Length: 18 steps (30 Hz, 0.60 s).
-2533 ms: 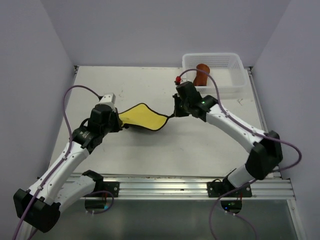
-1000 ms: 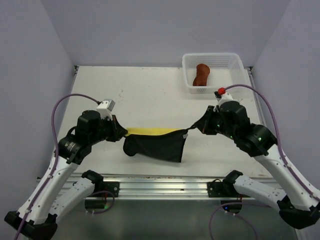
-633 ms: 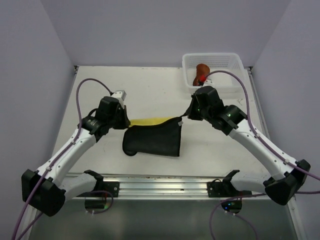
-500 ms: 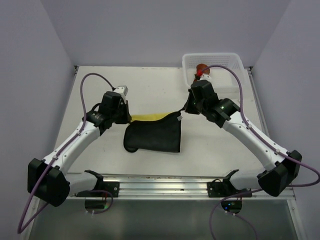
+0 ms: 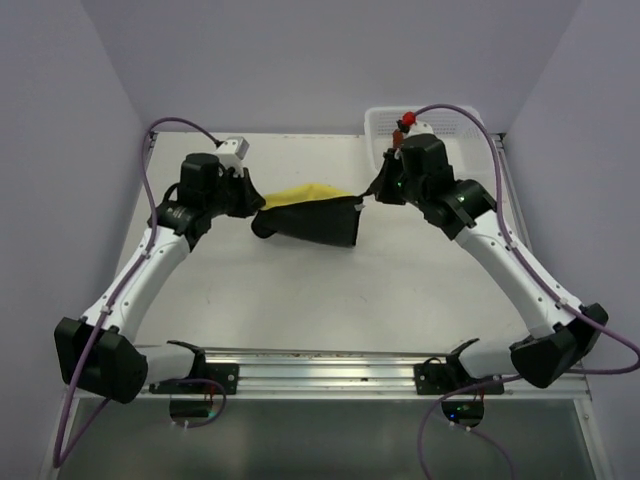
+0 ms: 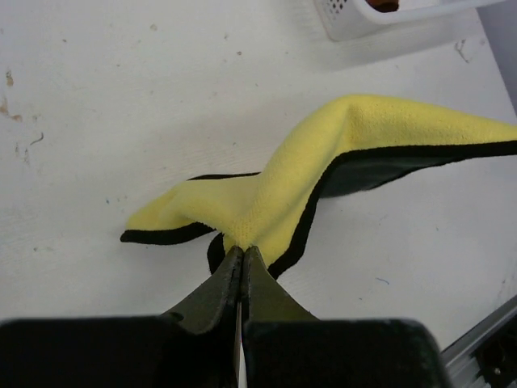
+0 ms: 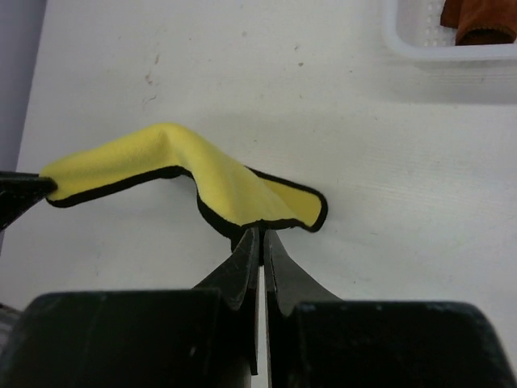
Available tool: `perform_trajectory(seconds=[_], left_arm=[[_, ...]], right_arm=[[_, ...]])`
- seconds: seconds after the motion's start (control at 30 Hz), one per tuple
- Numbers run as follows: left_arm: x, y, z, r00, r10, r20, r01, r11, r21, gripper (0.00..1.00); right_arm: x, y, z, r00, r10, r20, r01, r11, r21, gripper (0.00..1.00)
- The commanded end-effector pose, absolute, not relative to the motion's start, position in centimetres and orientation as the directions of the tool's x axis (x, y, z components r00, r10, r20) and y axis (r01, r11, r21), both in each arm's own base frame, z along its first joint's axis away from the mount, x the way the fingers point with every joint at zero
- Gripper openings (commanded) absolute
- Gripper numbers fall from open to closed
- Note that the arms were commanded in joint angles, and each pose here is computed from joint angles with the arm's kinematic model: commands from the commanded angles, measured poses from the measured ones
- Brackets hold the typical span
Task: Roll the towels
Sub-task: Fold the towel
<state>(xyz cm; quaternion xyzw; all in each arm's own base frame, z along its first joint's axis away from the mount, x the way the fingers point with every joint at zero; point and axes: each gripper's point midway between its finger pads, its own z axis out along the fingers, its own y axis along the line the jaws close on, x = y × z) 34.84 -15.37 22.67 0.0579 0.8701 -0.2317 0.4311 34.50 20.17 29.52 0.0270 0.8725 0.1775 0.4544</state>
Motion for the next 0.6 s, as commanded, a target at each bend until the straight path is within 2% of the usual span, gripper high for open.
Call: perform_trajectory(seconds=[0.0,0.17,0.33,0.43,0.57], left_arm=[[32.4,-16.5,27.8,-0.496,-0.063,-0.866,0.479,0.812,-0.333,0.0],[28.5,-16.8,28.7,-0.432,-0.062,-0.9,0.57,0.754,-0.326,0.0],[23.7,-17.6,30.4,-0.382,-0.101,-0.919,0.674,0.649,-0.352,0.0],[21.4,-18.2,31.0,-0.365,-0.117,-0.924,0.731,0.578,-0.362,0.0],[21.1,-18.8,31.1,-0.368,-0.144,-0.919,0.749,0.54,-0.384,0.0]], right_arm=[[30.5,20.1,34.1,-0.547,0.171,-0.819,-0.274,0.888,0.368,0.0],[25.0,19.4,36.2,-0.565,0.129,-0.815,-0.389,0.829,0.401,0.0],[21.2,17.3,38.5,-0.558,0.189,-0.808,-0.377,0.81,0.449,0.0],[19.8,16.8,39.9,-0.556,0.219,-0.802,-0.379,0.792,0.479,0.0],[20.6,16.2,39.6,-0.555,0.229,-0.799,-0.334,0.819,0.467,0.0]])
